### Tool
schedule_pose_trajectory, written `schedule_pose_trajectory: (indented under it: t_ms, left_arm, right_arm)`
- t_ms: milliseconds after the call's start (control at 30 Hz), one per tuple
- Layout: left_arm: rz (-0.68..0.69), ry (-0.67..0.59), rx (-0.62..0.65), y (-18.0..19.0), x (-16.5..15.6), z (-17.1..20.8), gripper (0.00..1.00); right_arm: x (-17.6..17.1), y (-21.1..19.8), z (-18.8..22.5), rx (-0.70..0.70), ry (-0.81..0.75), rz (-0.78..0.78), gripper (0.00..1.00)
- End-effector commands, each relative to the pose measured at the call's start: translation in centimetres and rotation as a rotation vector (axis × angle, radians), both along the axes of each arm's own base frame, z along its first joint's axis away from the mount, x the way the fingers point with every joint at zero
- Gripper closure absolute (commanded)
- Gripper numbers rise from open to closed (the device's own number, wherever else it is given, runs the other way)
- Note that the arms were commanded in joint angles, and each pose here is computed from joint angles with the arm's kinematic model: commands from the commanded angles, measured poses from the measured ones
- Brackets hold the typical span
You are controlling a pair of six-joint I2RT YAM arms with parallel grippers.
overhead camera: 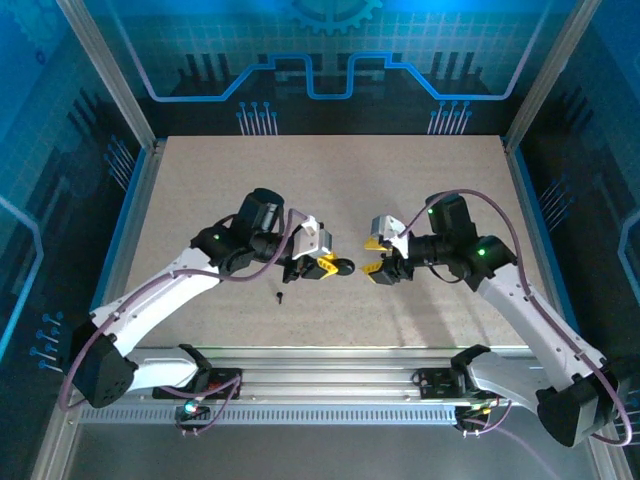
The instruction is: Insert the wireless bluetooth earbuds into the charging case
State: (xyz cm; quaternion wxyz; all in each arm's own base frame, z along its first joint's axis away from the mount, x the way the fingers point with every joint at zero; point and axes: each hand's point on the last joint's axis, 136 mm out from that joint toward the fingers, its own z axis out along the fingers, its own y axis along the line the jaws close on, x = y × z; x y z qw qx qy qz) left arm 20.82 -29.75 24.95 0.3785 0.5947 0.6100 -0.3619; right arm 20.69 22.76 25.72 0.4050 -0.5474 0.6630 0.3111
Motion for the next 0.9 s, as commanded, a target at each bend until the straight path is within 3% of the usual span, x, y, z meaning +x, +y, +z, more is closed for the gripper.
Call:
schedule_pose_trajectory:
  t_ms: [0,567,867]
  left_arm:
    - [-0.013,0.002,0.054,0.2,-0.2,-0.5,0.86]
    - [-0.008,-0.016,0.068,0.0,0.2,-0.6,0.86]
    - [0.0,-0.031,0.055,-0.1,0.4,-0.2,0.86]
  right_arm:
    - [0.2,0.5,0.8,-0.033,-0.04,0.007,0.44]
    - [-1.3,4.8,0.2,0.011,0.113,0.208,0.47]
    - [-1.1,5.0,-0.6,-0.018,0.136,0.224,0.6]
